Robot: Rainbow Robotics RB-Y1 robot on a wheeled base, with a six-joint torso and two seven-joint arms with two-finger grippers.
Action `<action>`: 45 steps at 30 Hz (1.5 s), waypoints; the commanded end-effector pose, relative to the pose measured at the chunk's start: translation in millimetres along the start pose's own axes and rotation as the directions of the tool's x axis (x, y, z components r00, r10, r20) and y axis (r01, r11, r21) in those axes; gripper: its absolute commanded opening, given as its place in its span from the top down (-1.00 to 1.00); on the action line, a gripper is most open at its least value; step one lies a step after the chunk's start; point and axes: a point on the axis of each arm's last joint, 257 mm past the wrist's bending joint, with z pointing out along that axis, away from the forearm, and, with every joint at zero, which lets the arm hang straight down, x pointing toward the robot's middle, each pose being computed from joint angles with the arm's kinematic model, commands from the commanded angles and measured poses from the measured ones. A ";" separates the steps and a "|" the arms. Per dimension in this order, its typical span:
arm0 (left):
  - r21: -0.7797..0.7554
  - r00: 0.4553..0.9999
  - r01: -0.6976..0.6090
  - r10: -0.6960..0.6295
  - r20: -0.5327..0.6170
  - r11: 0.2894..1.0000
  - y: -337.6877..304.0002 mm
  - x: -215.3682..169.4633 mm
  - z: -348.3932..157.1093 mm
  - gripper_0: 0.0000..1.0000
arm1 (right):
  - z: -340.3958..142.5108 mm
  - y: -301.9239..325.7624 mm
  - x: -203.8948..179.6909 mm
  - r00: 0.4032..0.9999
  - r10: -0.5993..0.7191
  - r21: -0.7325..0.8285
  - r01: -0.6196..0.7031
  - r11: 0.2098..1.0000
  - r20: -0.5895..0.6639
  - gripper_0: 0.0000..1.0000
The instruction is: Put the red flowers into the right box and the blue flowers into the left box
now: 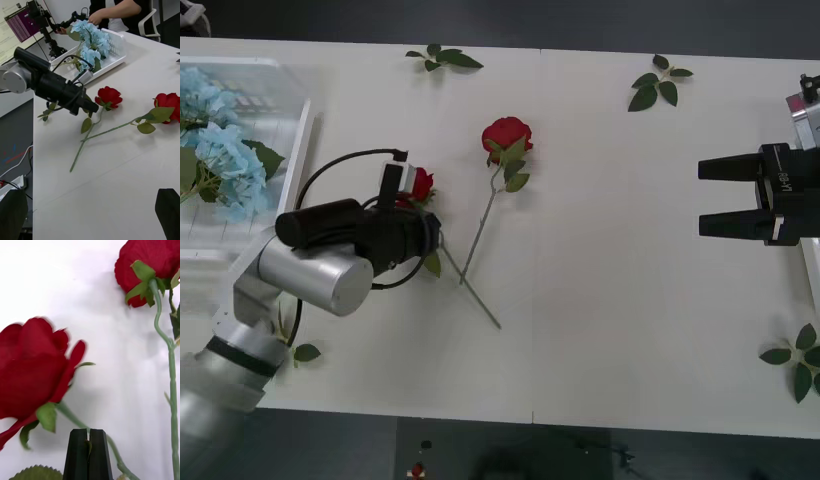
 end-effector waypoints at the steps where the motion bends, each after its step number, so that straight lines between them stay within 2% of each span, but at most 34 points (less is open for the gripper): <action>1: -0.013 1.000 0.000 0.001 0.017 1.000 14.3 -7.0 -40.6 1.00 | -2.5 -2.4 -17.1 1.000 -0.014 0.008 0.013 1.000 0.027 -1.00; 5: -0.017 1.000 0.006 -0.006 0.023 1.000 19.1 -4.0 -52.6 1.00 | -2.5 -2.6 -16.8 1.000 -0.014 0.009 0.014 1.000 0.025 -1.00; 14: -0.011 0.999 0.030 -0.030 0.033 0.999 13.1 -10.2 -43.9 0.99 | -2.2 -2.5 -16.8 1.000 -0.013 0.009 0.012 1.000 0.027 -1.00; 15: -0.012 0.999 0.038 -0.038 0.031 0.999 13.5 -8.7 -41.3 0.58 | -2.2 -2.7 -16.5 1.000 -0.013 0.009 0.013 1.000 0.025 -1.00; 16: -0.016 0.999 0.045 -0.044 0.031 0.999 15.6 -8.5 -40.1 -0.07 | -2.0 -2.1 -17.1 1.000 -0.014 0.008 0.014 1.000 0.027 -1.00; 17: -0.018 0.998 0.050 -0.049 0.032 0.999 16.5 -8.2 -39.3 -0.57 | -2.2 -2.5 -16.8 1.000 -0.013 0.009 0.012 1.000 0.027 -1.00; 18: -0.026 0.998 0.056 -0.055 0.032 0.998 20.6 -7.9 -39.0 -0.93 | -2.2 -2.5 -16.8 1.000 -0.013 0.009 0.012 1.000 0.027 -1.00; 19: -0.032 0.998 0.060 -0.059 0.031 0.998 23.4 -7.4 -38.7 -1.00 | -1.5 -2.1 -16.4 1.000 -0.011 0.007 0.011 1.000 0.027 -1.00; 25: -0.054 0.992 0.129 -0.129 -0.009 0.990 43.3 2.6 -44.7 -1.00 | -1.9 -2.3 -16.3 1.000 -0.012 0.008 0.012 1.000 0.026 -1.00; 30: -0.015 0.954 0.290 -0.290 -0.077 0.957 45.7 3.6 -55.3 -1.00 | -1.9 -2.3 -16.3 1.000 -0.012 0.008 0.012 1.000 0.026 -1.00; 33: -0.018 0.898 0.421 -0.419 -0.131 0.907 45.7 -1.5 -66.2 -1.00 | -1.8 -2.4 -17.0 1.000 -0.013 0.008 0.013 1.000 0.026 -1.00; 38: -0.107 0.824 0.530 -0.541 -0.169 0.841 47.8 -13.6 -82.2 -1.00 | -1.9 -2.6 -16.5 1.000 -0.012 0.009 0.011 1.000 0.026 -1.00; 40: -0.149 0.786 0.572 -0.591 -0.179 0.806 44.3 -16.4 -85.5 -1.00 | -1.9 -2.5 -16.8 1.000 -0.011 0.009 0.011 1.000 0.028 -1.00; 45: -0.249 0.742 0.609 -0.652 -0.159 0.753 34.6 -27.3 -82.4 -1.00 | -1.8 -3.3 -17.8 0.999 -0.013 0.011 0.012 1.000 0.029 -1.00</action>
